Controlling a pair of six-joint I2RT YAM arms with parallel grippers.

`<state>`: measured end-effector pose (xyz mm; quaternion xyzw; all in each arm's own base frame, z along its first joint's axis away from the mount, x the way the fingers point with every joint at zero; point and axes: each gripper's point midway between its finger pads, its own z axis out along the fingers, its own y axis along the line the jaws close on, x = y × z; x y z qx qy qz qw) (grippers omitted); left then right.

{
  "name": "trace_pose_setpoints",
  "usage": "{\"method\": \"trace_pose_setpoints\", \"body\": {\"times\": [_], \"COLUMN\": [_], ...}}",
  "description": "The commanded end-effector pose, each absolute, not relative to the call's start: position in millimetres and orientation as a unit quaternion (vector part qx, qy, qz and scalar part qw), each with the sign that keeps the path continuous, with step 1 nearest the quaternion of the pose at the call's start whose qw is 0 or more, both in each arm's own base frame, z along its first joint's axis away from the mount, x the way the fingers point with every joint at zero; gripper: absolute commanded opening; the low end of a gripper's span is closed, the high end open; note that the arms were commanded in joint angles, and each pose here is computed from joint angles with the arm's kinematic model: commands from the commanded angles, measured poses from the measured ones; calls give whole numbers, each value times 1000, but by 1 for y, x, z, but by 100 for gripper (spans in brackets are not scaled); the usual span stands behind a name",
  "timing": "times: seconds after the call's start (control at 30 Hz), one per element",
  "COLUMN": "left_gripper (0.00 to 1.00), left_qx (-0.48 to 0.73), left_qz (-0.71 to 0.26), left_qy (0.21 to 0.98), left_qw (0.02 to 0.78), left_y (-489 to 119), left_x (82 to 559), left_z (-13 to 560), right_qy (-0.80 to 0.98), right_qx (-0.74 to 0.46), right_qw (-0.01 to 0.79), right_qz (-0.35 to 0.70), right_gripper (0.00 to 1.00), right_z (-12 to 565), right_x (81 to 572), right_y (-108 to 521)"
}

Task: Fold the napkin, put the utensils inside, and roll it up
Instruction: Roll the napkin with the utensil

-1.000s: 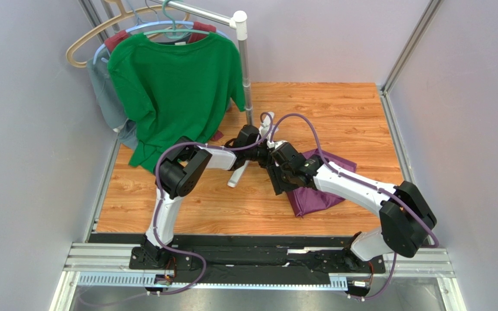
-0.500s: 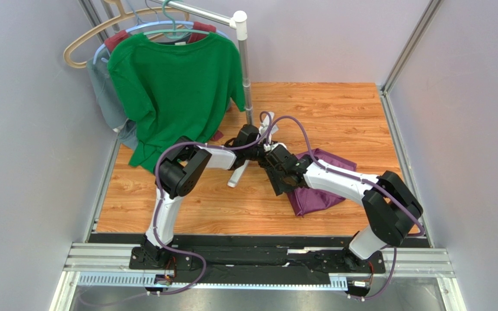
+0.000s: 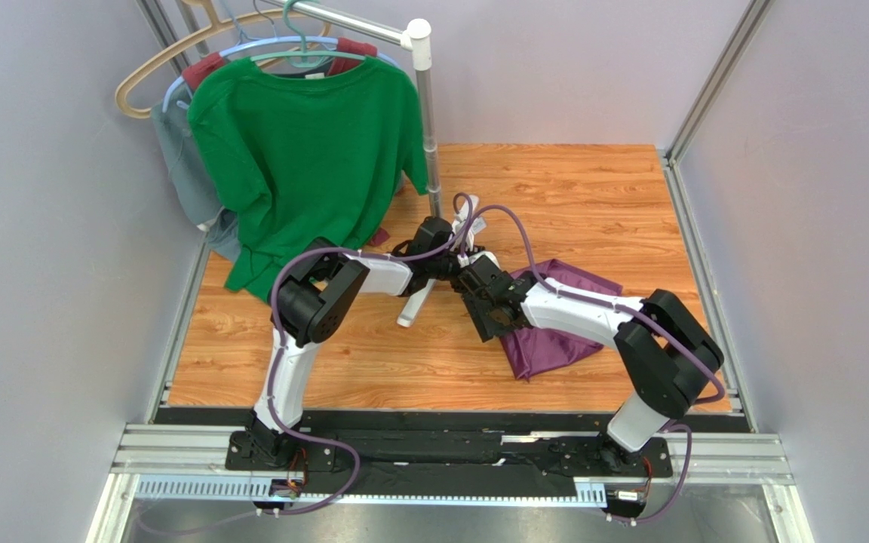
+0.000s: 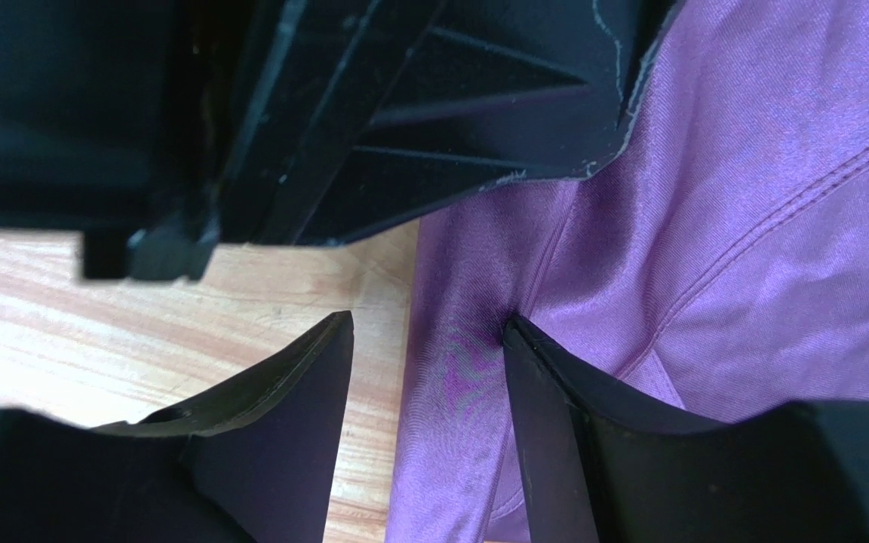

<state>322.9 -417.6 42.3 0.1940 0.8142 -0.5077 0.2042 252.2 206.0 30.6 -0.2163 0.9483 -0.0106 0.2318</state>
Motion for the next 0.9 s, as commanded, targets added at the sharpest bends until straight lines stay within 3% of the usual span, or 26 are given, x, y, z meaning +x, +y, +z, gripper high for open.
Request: {"method": "trace_pose_setpoints", "body": {"times": [0.0,0.33,0.47,0.53,0.67,0.77,0.87], "left_gripper": [37,37,37,37,39,43,56], "left_qx": [204,207,204,205,207,207,205], "left_qz": [-499,-502,-511,-515,-520,-519,-518], "left_qy": [815,813,807,803,797,796,793], "left_qw": [212,212,214,219,226,233,247], "left_y": [-419,-419,-421,-422,-423,-423,-422], "left_x": [328,327,327,327,328,330,334], "left_z": [37,38,43,49,60,66,78], "right_qy": [944,962,971,974,978,979,978], "right_qx": [-214,-176,-159,-147,-132,-125,-116], "right_qw": [252,206,178,169,153,148,143], "right_qz": [-20,6,27,37,55,68,101], "right_gripper": [56,54,49,41,39,35,34], "right_z": [28,10,-4,-10,-17,-20,-17], "right_x": [266,256,240,233,221,215,213], "right_y": [206,196,193,192,191,191,198]}}
